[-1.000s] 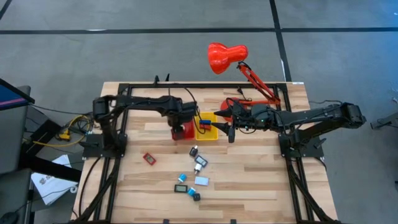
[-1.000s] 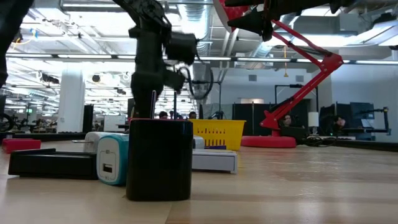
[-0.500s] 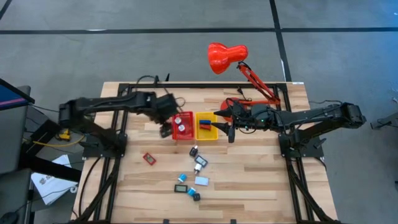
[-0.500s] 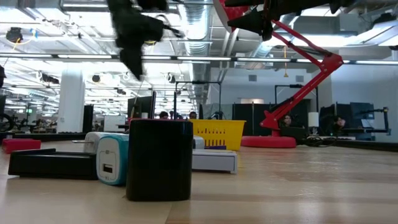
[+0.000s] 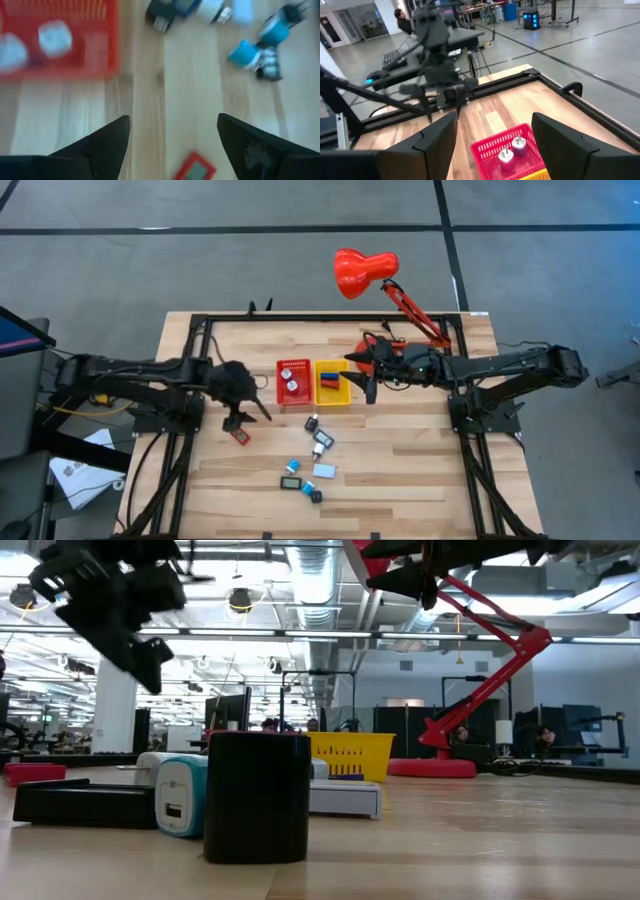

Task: Pick & Place Office items
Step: Put the red digital timer into the yellow basket

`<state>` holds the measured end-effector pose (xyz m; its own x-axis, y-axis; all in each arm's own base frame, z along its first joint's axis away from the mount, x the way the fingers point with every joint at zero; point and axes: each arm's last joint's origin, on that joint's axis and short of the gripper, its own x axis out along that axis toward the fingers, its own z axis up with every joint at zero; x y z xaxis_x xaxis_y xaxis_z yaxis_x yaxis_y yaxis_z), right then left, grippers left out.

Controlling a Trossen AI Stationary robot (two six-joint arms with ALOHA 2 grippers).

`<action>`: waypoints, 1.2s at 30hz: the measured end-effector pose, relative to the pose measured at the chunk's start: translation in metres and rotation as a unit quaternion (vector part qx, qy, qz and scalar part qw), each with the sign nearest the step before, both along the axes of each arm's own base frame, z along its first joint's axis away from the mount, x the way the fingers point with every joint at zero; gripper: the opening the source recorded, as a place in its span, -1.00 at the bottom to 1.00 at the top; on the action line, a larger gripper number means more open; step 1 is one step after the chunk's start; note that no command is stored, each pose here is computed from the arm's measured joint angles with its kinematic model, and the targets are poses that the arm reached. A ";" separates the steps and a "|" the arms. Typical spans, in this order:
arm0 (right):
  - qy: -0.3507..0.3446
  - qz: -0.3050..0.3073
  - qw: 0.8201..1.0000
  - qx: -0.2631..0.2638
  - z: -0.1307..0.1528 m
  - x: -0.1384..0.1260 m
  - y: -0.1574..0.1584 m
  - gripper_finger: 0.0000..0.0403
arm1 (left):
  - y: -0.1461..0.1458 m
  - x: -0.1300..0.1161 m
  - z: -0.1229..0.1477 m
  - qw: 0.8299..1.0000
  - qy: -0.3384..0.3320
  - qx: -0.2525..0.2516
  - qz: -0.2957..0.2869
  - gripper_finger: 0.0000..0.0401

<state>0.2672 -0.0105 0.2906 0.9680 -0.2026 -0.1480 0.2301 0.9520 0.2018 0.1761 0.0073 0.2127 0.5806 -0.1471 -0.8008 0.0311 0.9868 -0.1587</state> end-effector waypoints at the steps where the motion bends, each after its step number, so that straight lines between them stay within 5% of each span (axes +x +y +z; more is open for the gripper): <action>1: -0.001 -0.002 1.000 0.001 0.000 0.000 -0.001 0.24 | -0.002 0.000 0.000 1.000 -0.017 0.011 -0.019 0.48; 6: -0.001 -0.001 1.000 0.001 0.000 0.000 -0.001 0.24 | -0.015 0.002 -0.013 0.997 -0.016 0.018 -0.073 0.48; 11: -0.001 0.000 1.000 0.001 0.000 0.000 0.000 0.24 | -0.026 0.005 -0.036 0.997 0.074 -0.028 -0.017 0.48; 21: -0.001 -0.001 1.000 0.001 0.000 0.000 0.000 0.24 | -0.050 0.017 -0.084 0.975 0.214 0.046 -0.045 0.48; 31: 0.002 0.000 1.000 0.001 0.000 0.000 0.000 0.24 | -0.054 0.010 -0.067 0.983 0.168 0.012 -0.071 0.48; 36: 0.010 0.000 1.000 0.002 -0.002 0.000 0.000 0.24 | -0.052 0.003 -0.064 0.980 0.197 -0.004 -0.028 0.48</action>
<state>0.2668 -0.0107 0.2886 0.9647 -0.2028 -0.1682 0.2348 0.9512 0.2002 0.1793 -0.0450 0.1485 0.2169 -0.1769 -0.9600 0.0209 0.9841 -0.1766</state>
